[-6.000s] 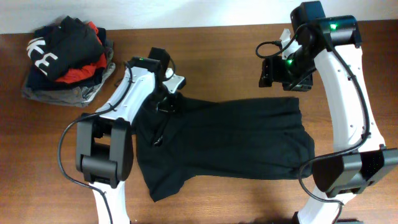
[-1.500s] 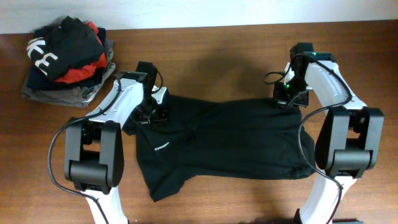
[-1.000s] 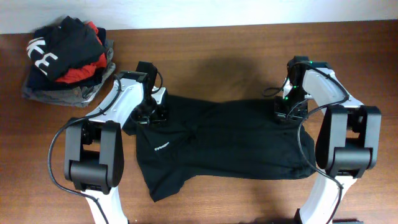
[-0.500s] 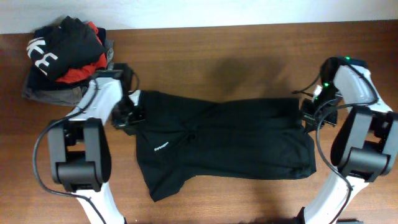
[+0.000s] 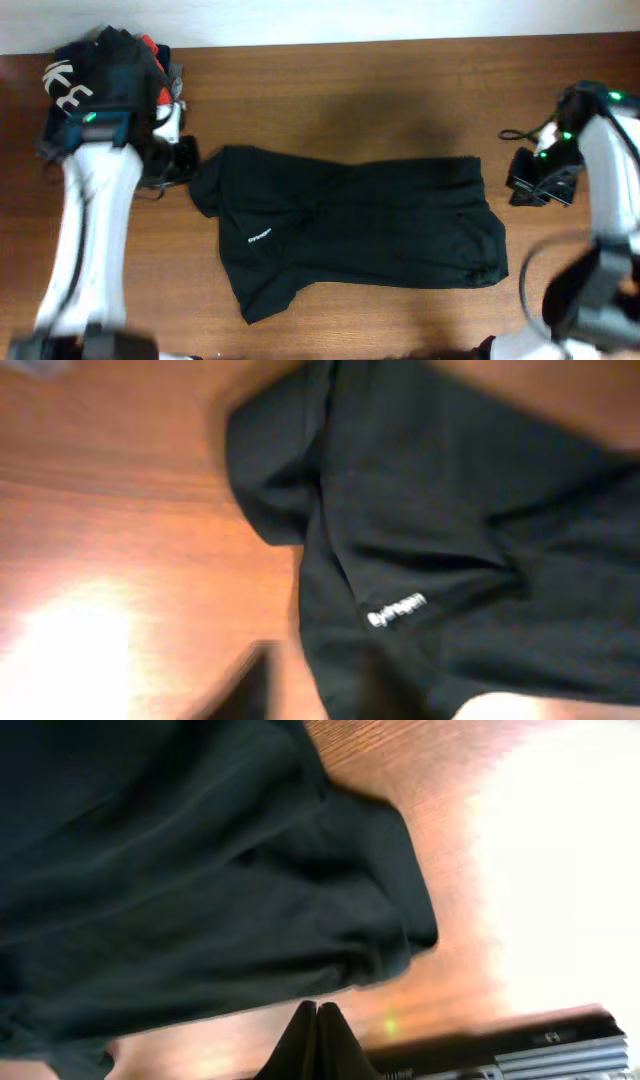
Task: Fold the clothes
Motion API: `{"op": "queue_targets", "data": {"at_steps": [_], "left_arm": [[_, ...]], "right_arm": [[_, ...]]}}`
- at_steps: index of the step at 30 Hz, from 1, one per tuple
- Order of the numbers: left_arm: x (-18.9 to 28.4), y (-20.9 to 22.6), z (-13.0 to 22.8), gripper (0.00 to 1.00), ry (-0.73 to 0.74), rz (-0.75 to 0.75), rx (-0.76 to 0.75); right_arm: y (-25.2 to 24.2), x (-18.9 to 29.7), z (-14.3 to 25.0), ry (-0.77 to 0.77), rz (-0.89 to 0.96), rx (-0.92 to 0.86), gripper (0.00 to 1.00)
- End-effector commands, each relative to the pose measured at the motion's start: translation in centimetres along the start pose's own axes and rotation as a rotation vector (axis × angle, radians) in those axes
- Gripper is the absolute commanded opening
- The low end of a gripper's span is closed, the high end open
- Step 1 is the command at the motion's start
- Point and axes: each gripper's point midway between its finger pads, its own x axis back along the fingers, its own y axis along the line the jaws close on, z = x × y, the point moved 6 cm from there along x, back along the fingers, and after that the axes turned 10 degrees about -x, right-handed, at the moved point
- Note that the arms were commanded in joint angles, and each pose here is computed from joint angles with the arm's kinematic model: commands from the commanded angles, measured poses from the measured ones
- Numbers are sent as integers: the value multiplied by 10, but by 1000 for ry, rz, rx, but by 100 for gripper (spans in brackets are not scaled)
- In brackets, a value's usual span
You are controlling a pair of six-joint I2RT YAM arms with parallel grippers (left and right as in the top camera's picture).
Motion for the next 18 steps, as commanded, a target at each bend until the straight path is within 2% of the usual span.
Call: {"op": "queue_targets", "data": {"at_steps": [1, 2, 4, 5, 7, 8, 9, 11, 16, 18], "left_arm": [[32, -5, 15, 82, -56, 5, -7], [38, -6, 21, 87, -50, 5, -6], [43, -7, 32, 87, -22, 7, -3], [44, -8, 37, 87, -3, 8, -1], [44, -8, 47, 87, 48, 11, 8], [44, -8, 52, 87, 72, 12, 10], [43, -9, 56, 87, 87, 13, 11], [41, -9, 62, 87, 106, 14, 17], [34, -10, 90, 87, 123, 14, 70], [30, -12, 104, 92, 109, 28, 89]], "right_arm": [[-2, 43, 28, -127, -57, 19, 11], [-4, 50, 35, -148, -65, 22, 17], [-8, 66, 51, -197, -82, 30, 43], [-10, 71, 58, -217, -87, 32, 60], [-13, 81, 73, -248, -100, 37, 84], [-15, 84, 79, -257, -104, 40, 92], [-16, 86, 85, -262, -106, 45, 96], [-19, 86, 96, -261, -106, 52, 98], [-23, 70, 115, -229, -94, 72, 97], [-27, 58, 118, -220, -92, 61, 96]]}}
